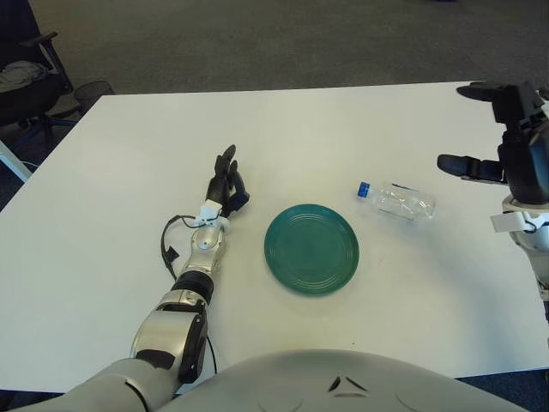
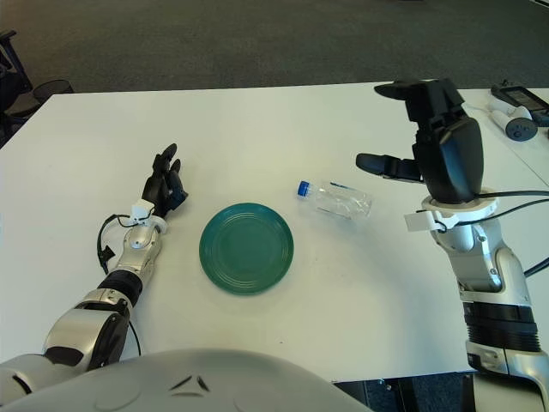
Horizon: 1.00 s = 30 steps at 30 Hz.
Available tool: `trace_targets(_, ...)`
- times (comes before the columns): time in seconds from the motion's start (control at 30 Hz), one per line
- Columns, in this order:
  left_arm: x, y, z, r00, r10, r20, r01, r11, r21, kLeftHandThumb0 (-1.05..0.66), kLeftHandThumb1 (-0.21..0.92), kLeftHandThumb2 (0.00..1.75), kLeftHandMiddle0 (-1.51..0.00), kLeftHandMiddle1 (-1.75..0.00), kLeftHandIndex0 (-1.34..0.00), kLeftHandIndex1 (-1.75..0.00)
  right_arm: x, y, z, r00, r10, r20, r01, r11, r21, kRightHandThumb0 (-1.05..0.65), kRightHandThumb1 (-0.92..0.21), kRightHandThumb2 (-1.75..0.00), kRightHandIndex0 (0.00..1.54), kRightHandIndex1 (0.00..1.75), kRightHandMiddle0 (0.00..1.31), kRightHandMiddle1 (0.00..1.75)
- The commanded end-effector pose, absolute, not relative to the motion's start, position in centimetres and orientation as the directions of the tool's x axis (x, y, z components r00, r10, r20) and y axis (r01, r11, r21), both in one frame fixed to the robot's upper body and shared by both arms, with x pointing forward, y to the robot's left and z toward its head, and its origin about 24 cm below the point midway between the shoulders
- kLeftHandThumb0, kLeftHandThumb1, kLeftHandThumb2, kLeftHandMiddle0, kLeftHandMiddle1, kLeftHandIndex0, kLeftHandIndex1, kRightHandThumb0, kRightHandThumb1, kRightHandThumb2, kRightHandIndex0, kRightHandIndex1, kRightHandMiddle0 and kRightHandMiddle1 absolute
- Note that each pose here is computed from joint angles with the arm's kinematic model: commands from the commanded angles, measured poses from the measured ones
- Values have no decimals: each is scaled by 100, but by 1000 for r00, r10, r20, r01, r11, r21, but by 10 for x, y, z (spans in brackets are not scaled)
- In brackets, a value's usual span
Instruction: Put the bottle into the plate.
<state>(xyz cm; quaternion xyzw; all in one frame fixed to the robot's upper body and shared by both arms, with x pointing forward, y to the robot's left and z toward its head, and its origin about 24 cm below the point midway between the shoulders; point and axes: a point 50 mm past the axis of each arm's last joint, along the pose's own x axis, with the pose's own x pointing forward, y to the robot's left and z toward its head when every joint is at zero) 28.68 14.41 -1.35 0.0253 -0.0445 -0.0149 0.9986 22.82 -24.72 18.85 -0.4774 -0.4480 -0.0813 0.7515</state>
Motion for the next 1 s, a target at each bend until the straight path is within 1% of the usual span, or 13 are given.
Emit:
trace_targets(0.0, 251, 147, -54, 996, -19, -86, 24, 998, 58, -85, 92, 105, -25, -1, 0, -46, 226, -247, 192, 589, 271, 762, 551, 554, -624, -74, -92, -53, 26, 73, 0, 121)
trace_targets(0.17, 251, 147, -54, 996, -24, -85, 30, 998, 60, -86, 92, 105, -24, -1, 0, -45, 226, -245, 196, 633, 238, 737, 544, 540, -642, -75, -92, -54, 23, 69, 0, 120)
trace_targets(0.3, 251, 147, -54, 996, -25, -90, 30, 998, 59, -86, 92, 105, -24, -1, 0, -44, 226, -244, 206, 723, 165, 671, 524, 503, -688, -76, -92, -55, 19, 64, 0, 116)
trace_targets(0.47, 252, 146, -54, 995, -22, -93, 28, 998, 58, -86, 92, 105, -24, -1, 0, -45, 233, -245, 213, 796, 81, 599, 498, 475, -725, -80, -92, -47, 12, 54, 0, 102)
trace_targets(0.5, 252, 147, -54, 995, -23, -92, 28, 998, 59, -86, 92, 105, -24, -1, 0, -45, 241, -247, 214, 820, 67, 568, 474, 476, -740, -81, -92, -44, 11, 52, 0, 99)
trace_targets(0.6, 252, 147, -54, 996, -24, -89, 29, 998, 58, -87, 92, 105, -24, -1, 0, -45, 259, -253, 214, 870, 40, 491, 415, 476, -775, -86, -92, -38, 5, 45, 0, 81)
trace_targets(0.67, 252, 147, -54, 996, -25, -87, 30, 998, 57, -87, 92, 105, -24, -1, 0, -45, 274, -256, 213, 911, 56, 408, 343, 446, -827, -90, -92, -35, 2, 39, 0, 69)
trace_targets(0.73, 251, 147, -54, 996, -26, -87, 31, 998, 55, -87, 92, 106, -24, -1, 0, -45, 281, -256, 214, 937, 75, 342, 286, 397, -872, -98, -92, -33, 1, 24, 0, 44)
trace_targets(0.77, 251, 147, -54, 996, -26, -87, 30, 998, 54, -87, 92, 106, -25, -1, 0, -45, 283, -254, 213, 950, 86, 301, 252, 364, -897, -100, -92, -32, 1, 21, 0, 39)
trace_targets(0.8, 251, 147, -54, 996, -26, -87, 30, 998, 54, -87, 92, 106, -25, -1, 0, -46, 285, -252, 212, 958, 92, 272, 227, 340, -912, -102, -92, -32, 0, 13, 0, 26)
trace_targets(0.83, 251, 147, -54, 996, -26, -87, 30, 998, 54, -87, 92, 106, -25, -1, 0, -46, 287, -250, 211, 965, 95, 244, 202, 321, -925, -103, -92, -31, 0, 8, 0, 18)
trace_targets(0.87, 251, 148, -54, 996, -26, -87, 30, 998, 54, -87, 92, 106, -25, -1, 0, -46, 289, -249, 211, 969, 96, 226, 186, 309, -933, -103, -92, -30, 0, 5, 0, 11)
trace_targets(0.97, 251, 149, -55, 995, -22, -92, 27, 998, 57, -87, 92, 106, -24, -1, 0, -46, 295, -244, 198, 985, 105, 140, 109, 261, -959, -104, -92, -30, 0, 2, 0, 5)
